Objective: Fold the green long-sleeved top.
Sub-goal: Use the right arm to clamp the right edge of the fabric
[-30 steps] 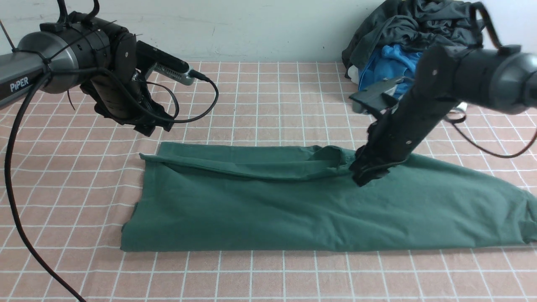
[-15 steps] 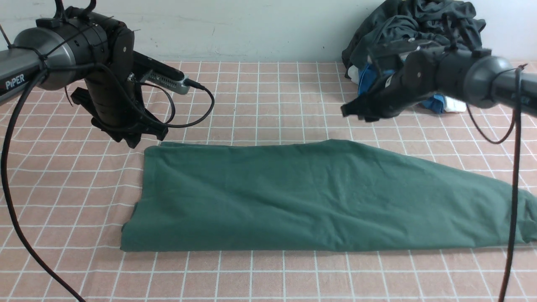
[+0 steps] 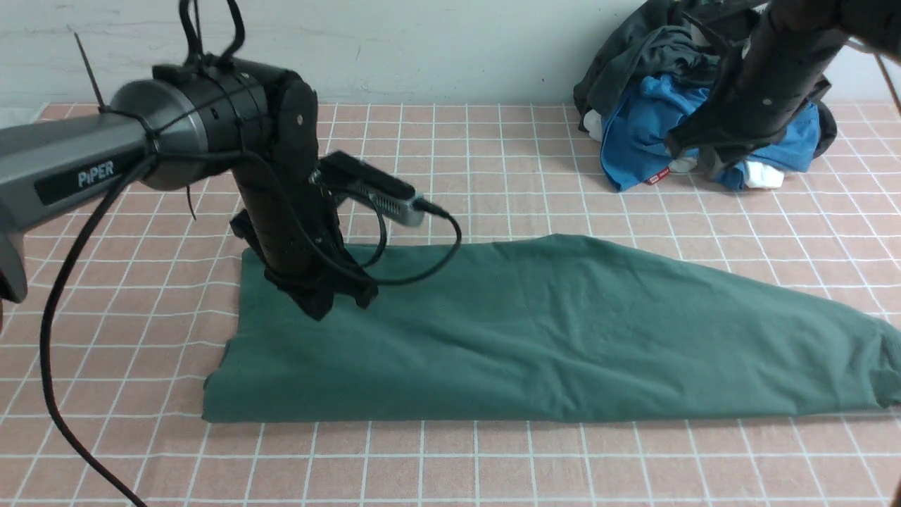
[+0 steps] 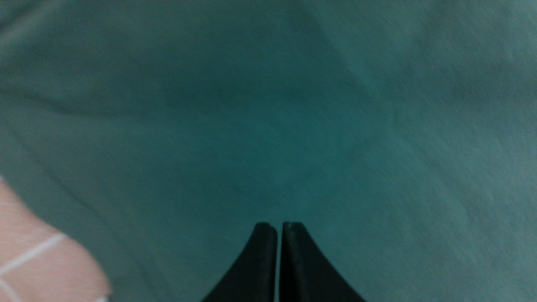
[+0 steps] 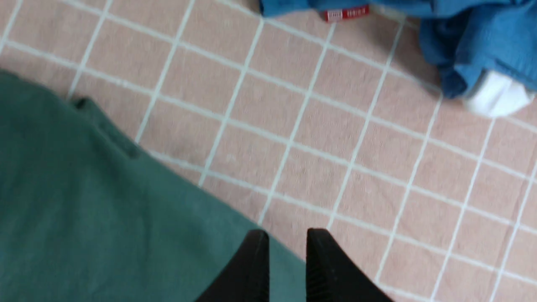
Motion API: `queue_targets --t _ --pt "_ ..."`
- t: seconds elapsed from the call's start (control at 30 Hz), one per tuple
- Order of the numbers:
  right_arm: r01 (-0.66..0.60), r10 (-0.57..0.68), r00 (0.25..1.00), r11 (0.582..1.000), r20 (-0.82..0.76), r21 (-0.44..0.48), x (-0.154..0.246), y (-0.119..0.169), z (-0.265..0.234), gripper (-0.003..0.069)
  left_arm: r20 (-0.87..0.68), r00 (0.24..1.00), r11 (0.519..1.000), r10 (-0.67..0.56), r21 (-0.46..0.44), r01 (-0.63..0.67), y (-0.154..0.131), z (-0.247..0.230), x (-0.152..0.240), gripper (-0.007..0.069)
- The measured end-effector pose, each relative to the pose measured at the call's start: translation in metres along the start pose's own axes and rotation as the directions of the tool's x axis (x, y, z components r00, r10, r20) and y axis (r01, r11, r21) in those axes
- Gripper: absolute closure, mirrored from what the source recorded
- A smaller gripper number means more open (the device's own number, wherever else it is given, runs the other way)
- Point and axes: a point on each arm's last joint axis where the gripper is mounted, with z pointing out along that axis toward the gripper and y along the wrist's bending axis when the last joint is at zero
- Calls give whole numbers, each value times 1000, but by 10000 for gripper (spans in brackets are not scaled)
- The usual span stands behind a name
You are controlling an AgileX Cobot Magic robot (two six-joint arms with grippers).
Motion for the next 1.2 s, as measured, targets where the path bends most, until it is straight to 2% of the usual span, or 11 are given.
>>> queue_targets --t 0.1,0.3,0.43,0.53,0.6,0.7,0.83,0.93,1.07,1.17,1.2 --pt "-28 28 1000 999 -9 -20 30 -2 -12 529 -86 996 1000 0 13 1 -4 29 24 619" --pt "-109 108 994 994 -27 -10 85 -17 -3 529 -46 997 998 -55 24 56 2 36 36 619" --pt "-280 283 953 959 -112 40 131 -56 28 524 -33 997 997 -67 30 68 3 36 37 619" --pt "-343 349 925 937 -152 65 147 -76 39 500 -31 997 996 -76 38 77 3 36 37 619" --pt "-387 396 900 918 -182 84 159 -92 50 441 -29 997 996 -72 43 73 3 36 37 619" --pt "-426 437 873 899 -216 99 170 -105 67 316 -26 998 997 -56 47 57 3 36 37 619" --pt "-461 471 841 881 -264 106 179 -110 87 168 -25 999 998 -45 48 46 3 36 37 619" --pt "-469 479 830 877 -285 106 182 -109 97 100 -25 999 998 -47 49 49 3 36 37 619" --pt "-469 475 832 878 -289 92 181 -109 97 92 -25 999 998 -48 49 49 4 36 37 619" --pt "-460 461 840 885 -286 75 180 -108 97 139 -25 999 998 -48 49 49 4 36 37 619" --pt "-461 459 843 885 -281 64 179 -108 95 177 -25 999 998 -48 49 49 4 36 37 619"
